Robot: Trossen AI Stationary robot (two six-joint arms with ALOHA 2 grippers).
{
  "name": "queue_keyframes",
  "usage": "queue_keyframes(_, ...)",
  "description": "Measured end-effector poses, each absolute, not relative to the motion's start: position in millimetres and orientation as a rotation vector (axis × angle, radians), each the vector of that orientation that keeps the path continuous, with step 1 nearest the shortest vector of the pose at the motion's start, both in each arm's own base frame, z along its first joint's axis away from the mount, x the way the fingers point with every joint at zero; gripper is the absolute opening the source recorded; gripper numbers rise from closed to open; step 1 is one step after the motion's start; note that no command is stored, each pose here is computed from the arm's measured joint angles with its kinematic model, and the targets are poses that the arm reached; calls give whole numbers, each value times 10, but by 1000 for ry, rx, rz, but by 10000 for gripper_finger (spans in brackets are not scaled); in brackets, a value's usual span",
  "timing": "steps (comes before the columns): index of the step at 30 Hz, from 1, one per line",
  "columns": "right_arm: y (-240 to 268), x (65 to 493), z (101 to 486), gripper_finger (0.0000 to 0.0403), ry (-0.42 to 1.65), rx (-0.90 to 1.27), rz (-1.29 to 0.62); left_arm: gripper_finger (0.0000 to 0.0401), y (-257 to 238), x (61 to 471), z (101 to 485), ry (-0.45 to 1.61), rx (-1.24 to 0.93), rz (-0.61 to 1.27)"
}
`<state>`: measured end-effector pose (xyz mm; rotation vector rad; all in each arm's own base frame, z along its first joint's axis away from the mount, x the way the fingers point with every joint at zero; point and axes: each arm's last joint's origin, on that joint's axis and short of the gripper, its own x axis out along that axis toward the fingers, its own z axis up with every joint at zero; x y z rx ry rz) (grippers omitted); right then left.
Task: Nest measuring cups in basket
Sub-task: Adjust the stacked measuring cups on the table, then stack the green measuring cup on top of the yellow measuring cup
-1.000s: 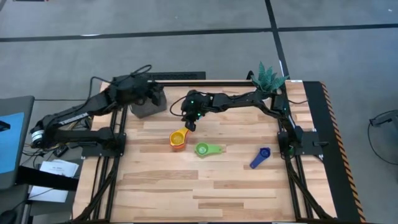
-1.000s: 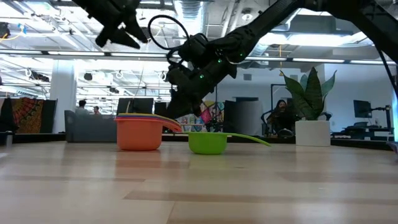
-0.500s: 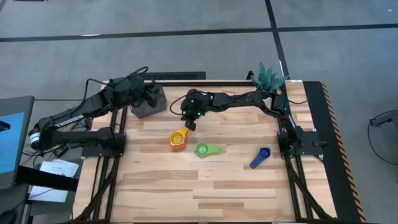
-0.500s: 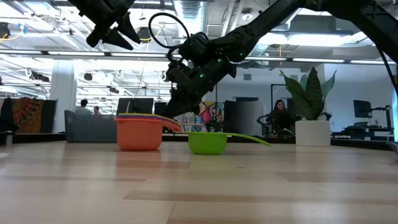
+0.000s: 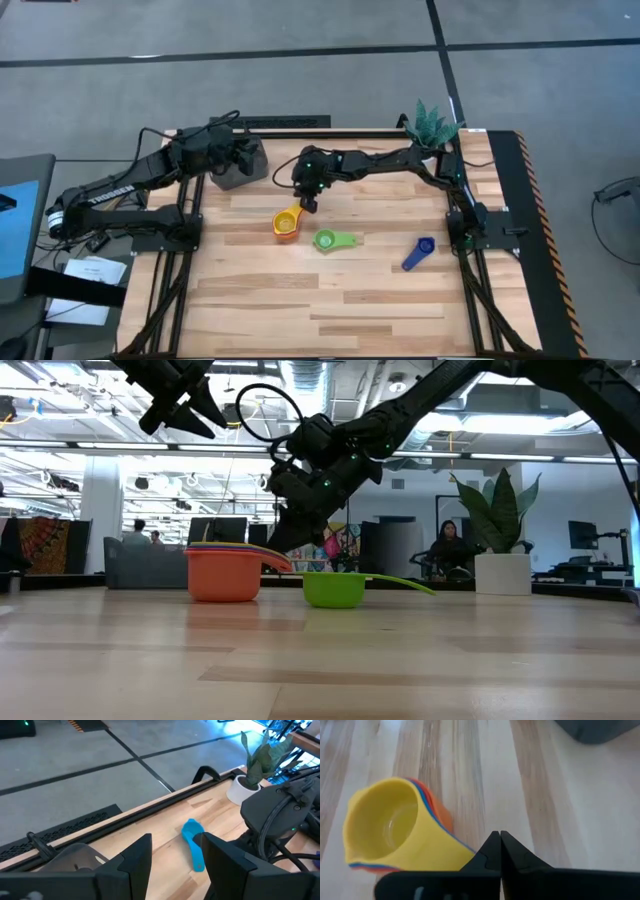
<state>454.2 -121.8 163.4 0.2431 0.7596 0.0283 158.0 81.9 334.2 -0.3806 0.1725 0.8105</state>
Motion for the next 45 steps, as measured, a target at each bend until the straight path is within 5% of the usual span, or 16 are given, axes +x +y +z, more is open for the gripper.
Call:
queue_keyframes(13, -874, 4479, 1597, 12, 918, 256, 125, 160, 803, 1580, 3321, 190, -400, 805)
queue_keyframes(31, -516, 4255, 2111, 6, 980, 305, 201, 160, 707, 1616, 3296, 212, -449, 747)
queue_keyframes(45, -351, 4119, 2054, 116, 1162, 235, 122, 160, 173, 1657, 3157, 306, -537, 723)
